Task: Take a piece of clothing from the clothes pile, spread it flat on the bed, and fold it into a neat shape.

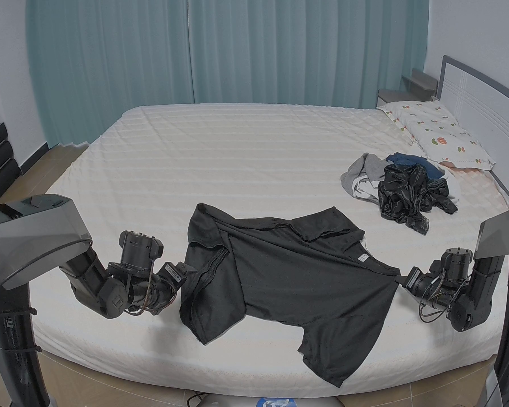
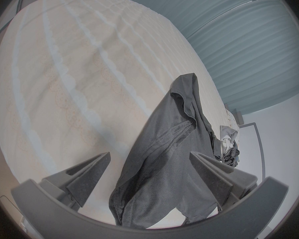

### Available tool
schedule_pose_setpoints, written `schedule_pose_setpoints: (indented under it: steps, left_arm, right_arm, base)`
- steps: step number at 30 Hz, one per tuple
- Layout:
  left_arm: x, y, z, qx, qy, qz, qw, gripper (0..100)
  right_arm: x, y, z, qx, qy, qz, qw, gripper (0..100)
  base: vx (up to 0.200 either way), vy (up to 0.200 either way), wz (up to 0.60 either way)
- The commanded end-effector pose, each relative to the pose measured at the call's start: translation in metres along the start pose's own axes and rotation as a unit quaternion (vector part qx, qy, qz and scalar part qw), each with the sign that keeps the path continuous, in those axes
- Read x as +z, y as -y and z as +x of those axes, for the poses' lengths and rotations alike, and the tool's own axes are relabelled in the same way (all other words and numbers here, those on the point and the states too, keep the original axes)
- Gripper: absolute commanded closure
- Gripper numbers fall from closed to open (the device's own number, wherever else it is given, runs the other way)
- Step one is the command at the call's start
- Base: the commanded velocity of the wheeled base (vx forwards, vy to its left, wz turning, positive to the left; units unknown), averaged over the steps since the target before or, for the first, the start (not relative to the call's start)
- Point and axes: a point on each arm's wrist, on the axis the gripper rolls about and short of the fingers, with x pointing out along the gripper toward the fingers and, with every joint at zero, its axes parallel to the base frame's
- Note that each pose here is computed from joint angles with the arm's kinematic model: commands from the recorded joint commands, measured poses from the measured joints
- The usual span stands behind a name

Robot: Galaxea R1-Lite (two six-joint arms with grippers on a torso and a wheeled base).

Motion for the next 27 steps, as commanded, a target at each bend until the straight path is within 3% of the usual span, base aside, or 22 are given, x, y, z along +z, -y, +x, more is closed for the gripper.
schedule_pose_setpoints:
  steps: [1,10,24,27]
  left_arm:
    - [-0.008,0.006,0.002,-0.003,-0.001,0.01,0.9999,0]
    - [-0.026,0.014,0.005,-0.008,-0.015,0.034,0.9993,0]
    - [-0.029,0.017,0.01,-0.009,-0.013,0.056,0.9983,0]
    - [-0.022,0.02,0.001,-0.01,0.009,0.056,0.9983,0]
  right_arm:
    - [-0.002,0.003,0.001,-0.005,-0.004,-0.001,1.0,100]
    - [-0.005,0.003,0.002,0.0,-0.006,-0.014,0.9999,100]
    - [-0.005,0.002,0.002,0.003,-0.003,-0.014,0.9999,100]
    - [-0.005,0.002,0.002,0.004,-0.002,-0.015,0.9999,100]
  base:
    - [0.0,0.0,0.0]
    - [0.0,0.0,0.0]
    - [0.0,0.0,0.0]
    - [0.0,0.0,0.0]
